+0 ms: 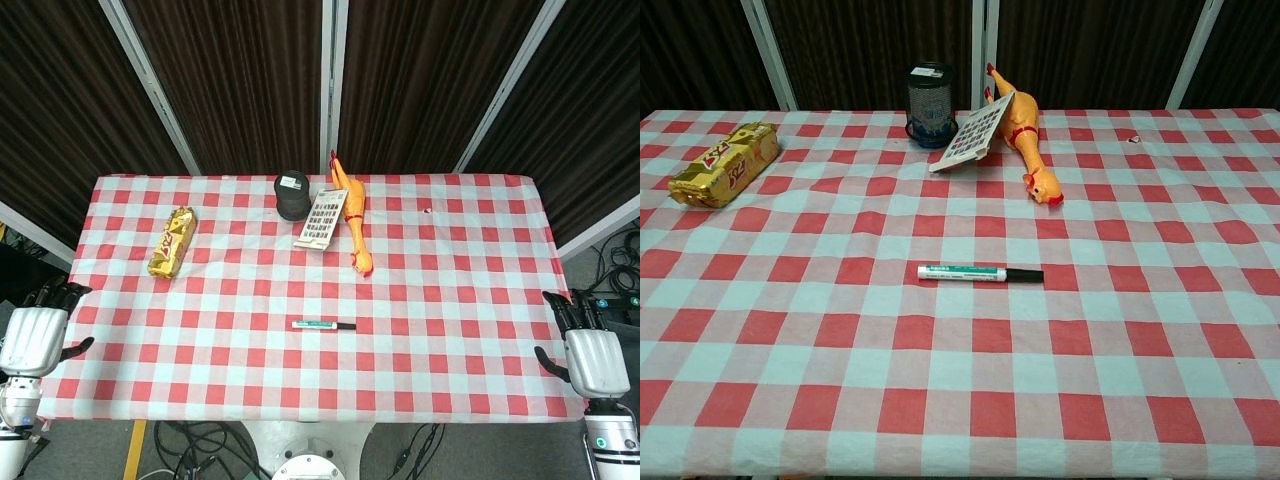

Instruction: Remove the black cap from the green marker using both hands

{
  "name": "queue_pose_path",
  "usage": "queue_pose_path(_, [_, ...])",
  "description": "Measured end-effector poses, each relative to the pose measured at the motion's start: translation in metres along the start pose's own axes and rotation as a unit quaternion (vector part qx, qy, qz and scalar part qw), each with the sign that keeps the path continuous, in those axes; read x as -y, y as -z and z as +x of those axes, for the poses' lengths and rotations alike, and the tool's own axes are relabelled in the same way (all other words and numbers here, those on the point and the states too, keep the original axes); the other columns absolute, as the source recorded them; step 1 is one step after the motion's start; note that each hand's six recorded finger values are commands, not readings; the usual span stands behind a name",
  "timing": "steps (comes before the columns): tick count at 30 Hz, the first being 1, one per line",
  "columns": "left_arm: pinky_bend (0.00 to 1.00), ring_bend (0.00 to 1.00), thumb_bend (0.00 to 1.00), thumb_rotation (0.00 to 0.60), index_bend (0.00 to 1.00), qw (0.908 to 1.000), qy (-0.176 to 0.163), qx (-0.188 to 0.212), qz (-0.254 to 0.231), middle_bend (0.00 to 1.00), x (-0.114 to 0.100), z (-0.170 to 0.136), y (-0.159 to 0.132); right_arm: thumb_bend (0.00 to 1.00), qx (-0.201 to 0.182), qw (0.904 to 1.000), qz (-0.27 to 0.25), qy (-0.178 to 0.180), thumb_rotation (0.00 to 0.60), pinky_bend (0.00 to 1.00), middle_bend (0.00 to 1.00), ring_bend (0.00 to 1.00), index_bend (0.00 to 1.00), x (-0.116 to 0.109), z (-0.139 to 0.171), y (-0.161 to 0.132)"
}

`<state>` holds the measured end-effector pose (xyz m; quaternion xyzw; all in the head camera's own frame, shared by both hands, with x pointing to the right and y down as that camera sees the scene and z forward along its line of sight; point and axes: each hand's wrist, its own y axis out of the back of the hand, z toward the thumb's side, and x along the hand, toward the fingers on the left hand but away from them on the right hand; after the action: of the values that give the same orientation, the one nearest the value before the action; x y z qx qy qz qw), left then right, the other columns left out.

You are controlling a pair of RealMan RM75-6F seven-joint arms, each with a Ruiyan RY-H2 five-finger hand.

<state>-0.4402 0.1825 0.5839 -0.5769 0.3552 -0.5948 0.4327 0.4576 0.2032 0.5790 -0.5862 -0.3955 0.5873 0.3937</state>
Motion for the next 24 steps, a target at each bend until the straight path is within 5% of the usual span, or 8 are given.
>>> queue_pose_path(24, [0.37,0.16,0.00,0.600,0.28,0.9976,0.045,0.037,-0.036,0.27,0.016,0.017,-0.036,0.15,0.004,0.9999,-0.009,0.010,0.600,0.19,0.16,0.00,0.10,-0.008,-0.009,-0.009])
